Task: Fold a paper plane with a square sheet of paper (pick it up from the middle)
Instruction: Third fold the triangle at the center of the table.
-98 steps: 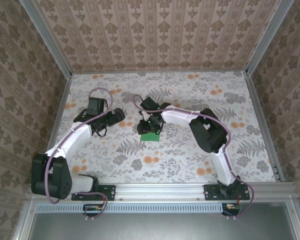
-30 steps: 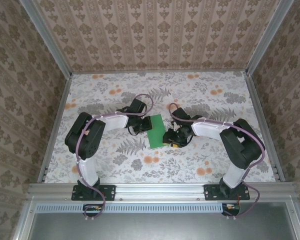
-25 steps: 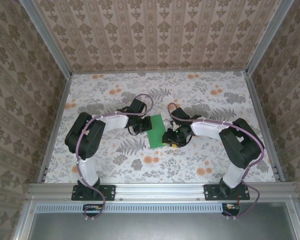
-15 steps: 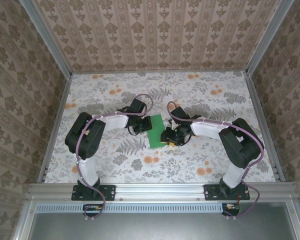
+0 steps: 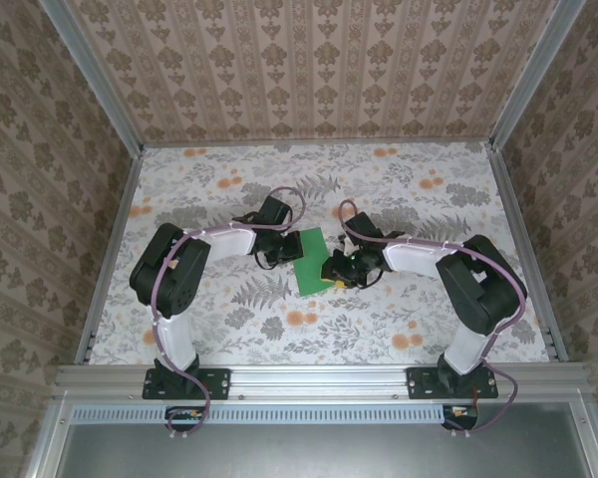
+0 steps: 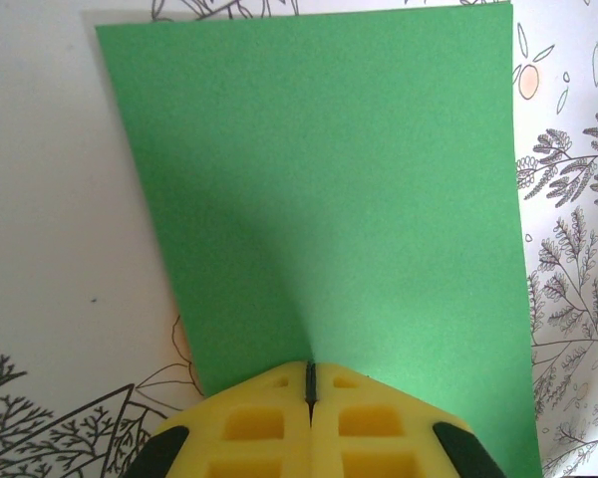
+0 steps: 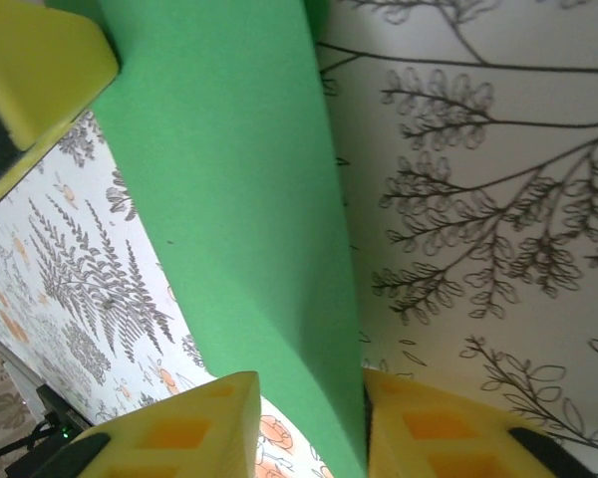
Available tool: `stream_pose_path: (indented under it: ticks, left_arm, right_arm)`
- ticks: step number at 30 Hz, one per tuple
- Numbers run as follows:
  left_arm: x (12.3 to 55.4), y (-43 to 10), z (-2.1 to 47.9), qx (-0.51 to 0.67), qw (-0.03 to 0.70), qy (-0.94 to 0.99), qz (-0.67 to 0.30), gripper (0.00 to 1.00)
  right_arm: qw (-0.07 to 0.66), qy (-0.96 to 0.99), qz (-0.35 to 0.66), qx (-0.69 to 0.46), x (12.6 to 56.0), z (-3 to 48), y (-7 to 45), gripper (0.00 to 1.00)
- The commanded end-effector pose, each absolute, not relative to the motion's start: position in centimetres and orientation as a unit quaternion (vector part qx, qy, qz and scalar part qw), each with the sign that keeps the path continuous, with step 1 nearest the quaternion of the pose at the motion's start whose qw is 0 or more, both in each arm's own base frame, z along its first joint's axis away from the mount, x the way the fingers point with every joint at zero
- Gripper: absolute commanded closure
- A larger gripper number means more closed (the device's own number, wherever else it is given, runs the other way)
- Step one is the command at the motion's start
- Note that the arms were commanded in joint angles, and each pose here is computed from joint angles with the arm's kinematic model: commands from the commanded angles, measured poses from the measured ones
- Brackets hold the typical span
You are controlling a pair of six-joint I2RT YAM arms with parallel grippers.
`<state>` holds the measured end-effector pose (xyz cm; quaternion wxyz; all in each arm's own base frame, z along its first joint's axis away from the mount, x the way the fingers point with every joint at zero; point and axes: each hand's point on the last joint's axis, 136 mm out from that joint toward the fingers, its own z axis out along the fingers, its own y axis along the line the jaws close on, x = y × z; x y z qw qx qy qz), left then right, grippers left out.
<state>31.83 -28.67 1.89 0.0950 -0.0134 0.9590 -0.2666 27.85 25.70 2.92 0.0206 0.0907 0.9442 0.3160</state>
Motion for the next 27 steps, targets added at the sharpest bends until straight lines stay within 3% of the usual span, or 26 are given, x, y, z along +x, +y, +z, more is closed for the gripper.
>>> stream_pose_path:
  ticks: [1,14,27]
  left_arm:
    - [29.2,-26.4,-2.6,-0.03,0.038,0.979,-0.2,0.95]
    - [29.5,-26.7,-2.0,-0.026,0.041,0.978,-0.205,0.97]
    - [29.6,-27.5,-1.1,-0.012,0.038,0.976,-0.216,0.96]
  right_arm:
    - [0.008,0.943,0.312,0.119,27.3,3.0,24.9,0.7]
    - [0.007,0.932,0.33,0.151,27.6,3.1,25.0,0.94]
    - [0.037,0.89,0.429,0.15,30.9,5.2,28.8,0.97]
